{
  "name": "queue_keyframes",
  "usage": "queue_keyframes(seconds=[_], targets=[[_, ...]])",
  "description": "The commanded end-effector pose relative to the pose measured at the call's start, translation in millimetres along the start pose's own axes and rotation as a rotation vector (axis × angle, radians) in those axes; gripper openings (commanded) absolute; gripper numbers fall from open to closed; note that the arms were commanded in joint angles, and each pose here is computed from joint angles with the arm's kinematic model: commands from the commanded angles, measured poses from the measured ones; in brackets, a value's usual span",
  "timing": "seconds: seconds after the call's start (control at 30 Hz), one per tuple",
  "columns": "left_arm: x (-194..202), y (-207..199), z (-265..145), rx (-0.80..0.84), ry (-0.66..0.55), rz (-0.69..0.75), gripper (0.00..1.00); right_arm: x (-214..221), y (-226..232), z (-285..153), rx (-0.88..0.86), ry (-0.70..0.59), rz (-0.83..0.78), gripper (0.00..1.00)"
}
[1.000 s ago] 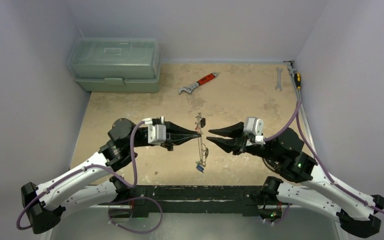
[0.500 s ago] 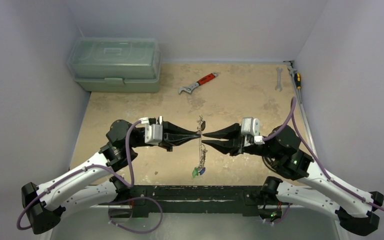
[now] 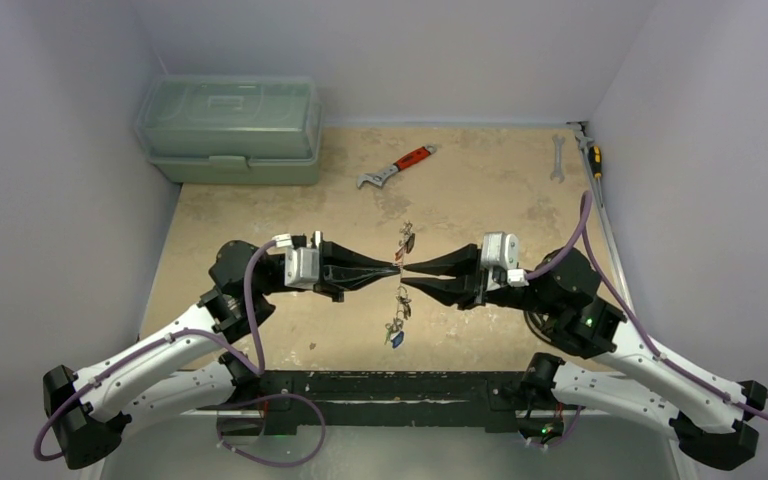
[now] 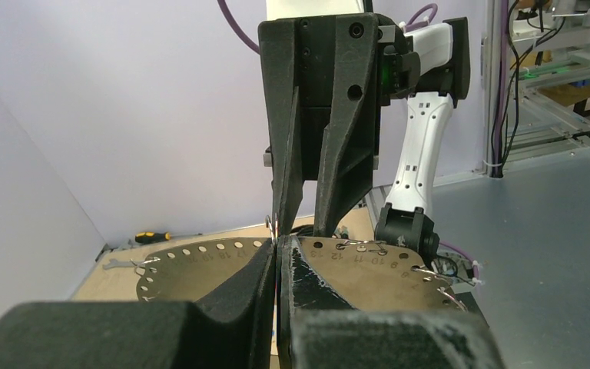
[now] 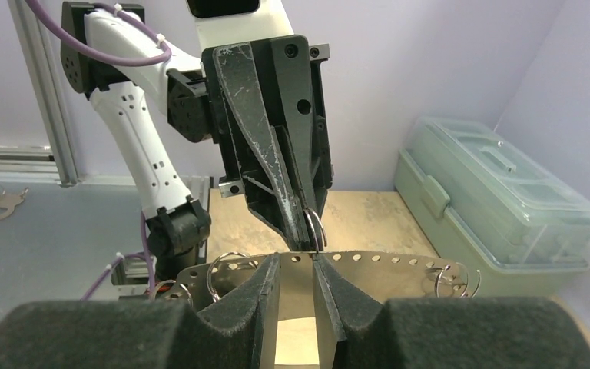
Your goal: Put the keys on the keyring
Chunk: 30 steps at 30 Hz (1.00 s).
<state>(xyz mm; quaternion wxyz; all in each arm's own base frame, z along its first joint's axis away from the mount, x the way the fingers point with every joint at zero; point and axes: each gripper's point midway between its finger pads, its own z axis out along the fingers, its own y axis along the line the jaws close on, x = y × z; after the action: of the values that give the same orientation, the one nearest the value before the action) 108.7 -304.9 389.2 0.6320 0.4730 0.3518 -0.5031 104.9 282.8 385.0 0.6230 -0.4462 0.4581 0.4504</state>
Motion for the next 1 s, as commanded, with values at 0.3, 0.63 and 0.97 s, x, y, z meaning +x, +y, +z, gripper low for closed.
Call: queue_keyframes(seconds=[0.3, 0.63, 0.97], targets=[[-22, -8, 2, 0.041, -0.073, 0.026, 0.0, -22, -14, 3, 0.042, -0.038, -0.019, 0.3], [-22, -8, 2, 0.041, -0.071, 0.025, 0.0, -17, -25, 3, 0.096, -0.015, -0.008, 0.34], [-22, -8, 0, 0.037, -0.069, 0.024, 0.0, -17, -20, 3, 0.066, -0.012, -0.001, 0.35]])
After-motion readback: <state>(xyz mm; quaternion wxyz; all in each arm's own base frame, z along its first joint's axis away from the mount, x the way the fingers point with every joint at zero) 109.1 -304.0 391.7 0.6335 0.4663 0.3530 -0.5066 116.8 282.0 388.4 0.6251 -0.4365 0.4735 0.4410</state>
